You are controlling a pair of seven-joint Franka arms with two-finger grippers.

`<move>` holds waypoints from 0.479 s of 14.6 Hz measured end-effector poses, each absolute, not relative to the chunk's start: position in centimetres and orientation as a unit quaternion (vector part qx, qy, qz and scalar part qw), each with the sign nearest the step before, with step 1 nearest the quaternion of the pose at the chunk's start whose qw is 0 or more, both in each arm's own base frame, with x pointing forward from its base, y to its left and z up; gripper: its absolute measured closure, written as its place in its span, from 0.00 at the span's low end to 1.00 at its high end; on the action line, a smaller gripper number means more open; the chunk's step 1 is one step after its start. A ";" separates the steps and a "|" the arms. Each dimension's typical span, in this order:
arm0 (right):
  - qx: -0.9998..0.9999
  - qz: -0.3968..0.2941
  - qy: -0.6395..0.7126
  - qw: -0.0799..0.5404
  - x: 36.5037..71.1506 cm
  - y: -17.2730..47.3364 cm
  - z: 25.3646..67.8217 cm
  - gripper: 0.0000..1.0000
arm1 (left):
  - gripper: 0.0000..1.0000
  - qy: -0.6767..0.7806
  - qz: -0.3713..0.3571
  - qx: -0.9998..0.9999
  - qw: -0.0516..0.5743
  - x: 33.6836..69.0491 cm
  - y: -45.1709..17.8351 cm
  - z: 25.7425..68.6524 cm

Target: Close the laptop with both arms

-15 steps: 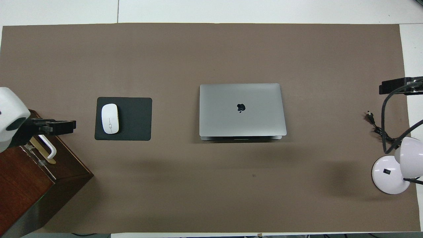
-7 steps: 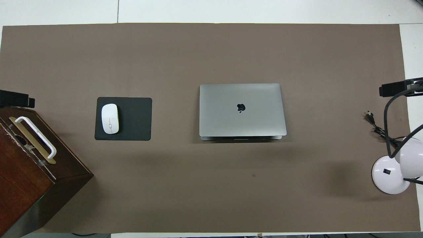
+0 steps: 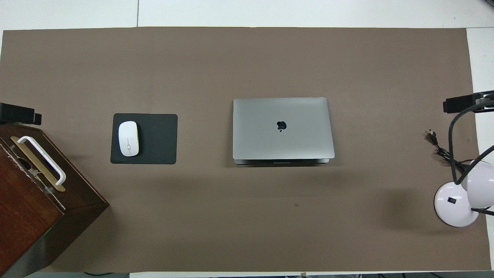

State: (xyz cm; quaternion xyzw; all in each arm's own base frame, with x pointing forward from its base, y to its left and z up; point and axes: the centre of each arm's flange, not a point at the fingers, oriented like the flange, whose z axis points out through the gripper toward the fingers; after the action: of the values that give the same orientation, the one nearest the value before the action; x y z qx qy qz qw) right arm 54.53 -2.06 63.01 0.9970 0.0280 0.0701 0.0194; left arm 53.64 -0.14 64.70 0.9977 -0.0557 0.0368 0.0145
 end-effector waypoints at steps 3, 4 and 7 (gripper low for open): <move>0.998 0.056 0.028 0.015 54.7 -2.0 62.1 0.00 | 0.00 -0.056 0.035 0.998 0.012 53.6 -0.1 64.7; 0.998 0.046 0.028 0.014 54.6 -2.0 61.7 0.00 | 0.00 -0.055 0.035 0.998 0.012 53.6 -0.1 64.7; 0.999 0.029 0.029 0.012 54.4 -1.8 61.2 0.00 | 0.00 -0.044 0.035 0.998 0.012 53.6 -0.1 64.7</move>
State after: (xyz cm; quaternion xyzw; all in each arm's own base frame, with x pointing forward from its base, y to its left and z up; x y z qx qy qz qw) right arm 54.38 -1.84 61.17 0.9991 0.0295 0.0289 0.0116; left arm 53.63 -0.09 64.66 0.9984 -0.0436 0.0352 0.0119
